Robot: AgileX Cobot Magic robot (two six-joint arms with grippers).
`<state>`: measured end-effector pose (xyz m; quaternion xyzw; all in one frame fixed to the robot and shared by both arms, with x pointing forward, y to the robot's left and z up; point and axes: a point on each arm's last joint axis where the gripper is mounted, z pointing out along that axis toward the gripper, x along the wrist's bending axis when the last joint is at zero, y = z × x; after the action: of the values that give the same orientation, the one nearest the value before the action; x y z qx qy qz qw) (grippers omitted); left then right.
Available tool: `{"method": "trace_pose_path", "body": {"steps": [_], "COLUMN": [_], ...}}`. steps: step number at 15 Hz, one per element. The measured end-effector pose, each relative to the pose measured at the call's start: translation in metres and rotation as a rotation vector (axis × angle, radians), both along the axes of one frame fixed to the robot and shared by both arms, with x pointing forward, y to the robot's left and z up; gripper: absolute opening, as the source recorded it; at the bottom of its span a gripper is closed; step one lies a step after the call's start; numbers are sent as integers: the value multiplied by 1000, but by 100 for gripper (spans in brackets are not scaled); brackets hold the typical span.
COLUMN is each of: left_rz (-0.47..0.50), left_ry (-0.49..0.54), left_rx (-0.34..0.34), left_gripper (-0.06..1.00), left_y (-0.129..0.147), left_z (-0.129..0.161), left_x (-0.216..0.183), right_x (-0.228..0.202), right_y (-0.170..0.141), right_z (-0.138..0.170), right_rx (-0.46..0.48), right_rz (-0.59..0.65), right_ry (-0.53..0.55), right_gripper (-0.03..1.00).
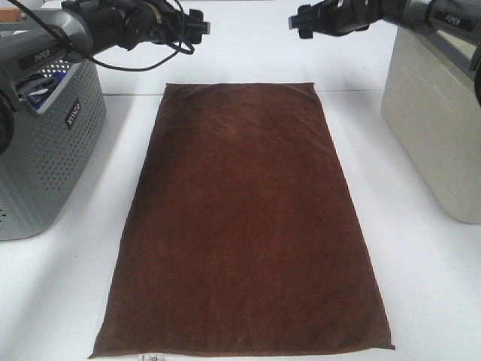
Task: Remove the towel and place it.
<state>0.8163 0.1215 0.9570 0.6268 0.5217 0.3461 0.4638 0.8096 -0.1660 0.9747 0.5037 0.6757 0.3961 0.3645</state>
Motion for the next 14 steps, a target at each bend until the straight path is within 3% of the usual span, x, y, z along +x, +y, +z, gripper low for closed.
{"method": "trace_pose_path", "body": {"steps": [3, 5, 7, 10, 14], "left_rz": [-15, 6, 54, 75, 102], "left_ry": [-66, -28, 74, 214, 353], "left_rx": [-25, -31, -35, 63, 171], "left_gripper": [83, 83, 83, 83, 83], "left_y": [-10, -10, -4, 3, 22], "left_z": [54, 78, 111, 152, 195], "left_x": [-13, -22, -40, -73, -114], "right_x": [-21, -37, -59, -89, -110], "right_y": [-6, -10, -16, -25, -30], "right_z": [69, 100, 131, 155, 153], "right_rx": [22, 34, 22, -13, -82], "right_rz": [-25, -38, -56, -84, -88], "right_ry": [19, 61, 142, 297, 499], "right_gripper": [77, 77, 77, 77, 77]}}
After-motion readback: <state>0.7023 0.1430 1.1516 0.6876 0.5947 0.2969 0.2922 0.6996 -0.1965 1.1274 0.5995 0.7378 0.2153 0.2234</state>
